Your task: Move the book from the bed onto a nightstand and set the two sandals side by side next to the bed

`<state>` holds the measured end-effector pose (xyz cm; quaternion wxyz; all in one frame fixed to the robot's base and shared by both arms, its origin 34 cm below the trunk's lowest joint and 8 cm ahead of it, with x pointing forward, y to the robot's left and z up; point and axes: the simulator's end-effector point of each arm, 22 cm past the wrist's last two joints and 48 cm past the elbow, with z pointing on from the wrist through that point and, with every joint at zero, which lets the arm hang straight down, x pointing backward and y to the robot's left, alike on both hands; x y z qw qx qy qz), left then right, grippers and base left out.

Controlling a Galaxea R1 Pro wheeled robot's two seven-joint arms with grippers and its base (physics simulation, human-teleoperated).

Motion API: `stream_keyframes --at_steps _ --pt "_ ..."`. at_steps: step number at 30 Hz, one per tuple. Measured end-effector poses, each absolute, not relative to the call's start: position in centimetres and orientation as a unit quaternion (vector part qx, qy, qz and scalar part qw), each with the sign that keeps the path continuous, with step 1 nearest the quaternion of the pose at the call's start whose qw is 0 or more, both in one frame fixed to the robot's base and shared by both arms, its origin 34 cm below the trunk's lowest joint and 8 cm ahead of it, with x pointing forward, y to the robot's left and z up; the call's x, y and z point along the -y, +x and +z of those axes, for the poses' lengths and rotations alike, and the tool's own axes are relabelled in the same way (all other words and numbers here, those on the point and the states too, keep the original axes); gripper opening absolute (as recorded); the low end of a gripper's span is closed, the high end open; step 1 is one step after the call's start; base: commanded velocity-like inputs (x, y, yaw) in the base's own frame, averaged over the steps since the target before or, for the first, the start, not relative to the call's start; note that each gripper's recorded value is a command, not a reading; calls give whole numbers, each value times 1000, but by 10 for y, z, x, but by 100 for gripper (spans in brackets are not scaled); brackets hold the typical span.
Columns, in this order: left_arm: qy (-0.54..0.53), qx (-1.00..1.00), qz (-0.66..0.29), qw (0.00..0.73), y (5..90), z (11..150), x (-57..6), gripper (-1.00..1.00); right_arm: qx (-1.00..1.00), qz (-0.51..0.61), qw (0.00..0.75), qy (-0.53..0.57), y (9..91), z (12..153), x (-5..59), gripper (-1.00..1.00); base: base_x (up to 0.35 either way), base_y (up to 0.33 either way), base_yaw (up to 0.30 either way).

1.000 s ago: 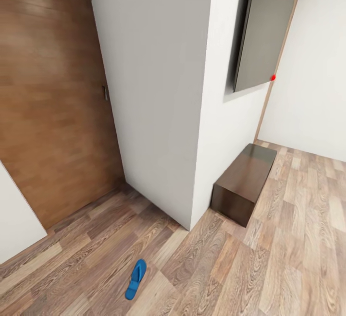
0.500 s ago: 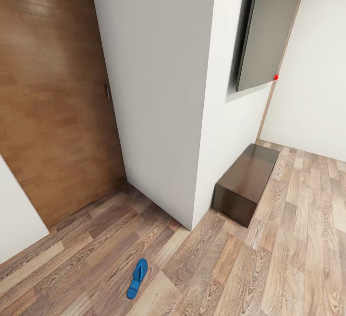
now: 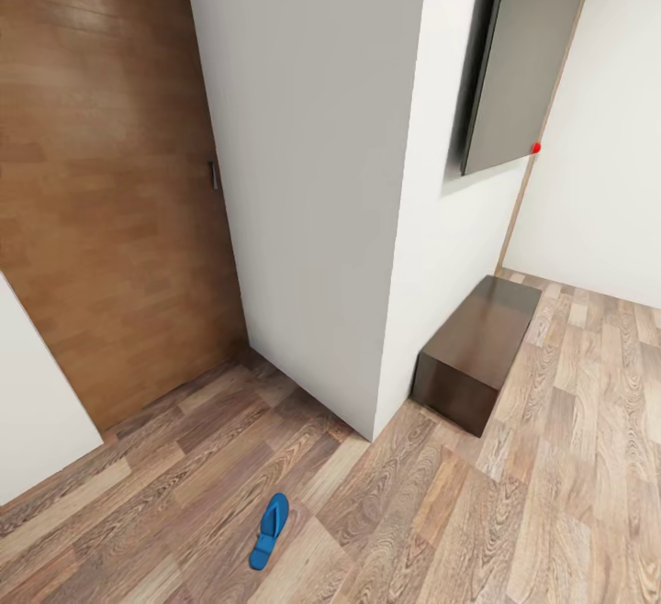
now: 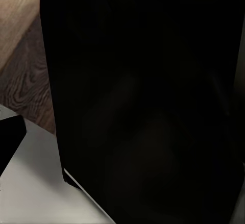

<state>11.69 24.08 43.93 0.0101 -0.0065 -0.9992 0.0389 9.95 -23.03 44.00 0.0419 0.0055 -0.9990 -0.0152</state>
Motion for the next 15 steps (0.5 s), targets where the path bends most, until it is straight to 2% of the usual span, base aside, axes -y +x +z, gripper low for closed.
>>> stream_keyframes --at_steps 15 --pt "-7 999 39 10 117 439 -241 100 999 -14 43 3 99 440 231 100 0 8 6"
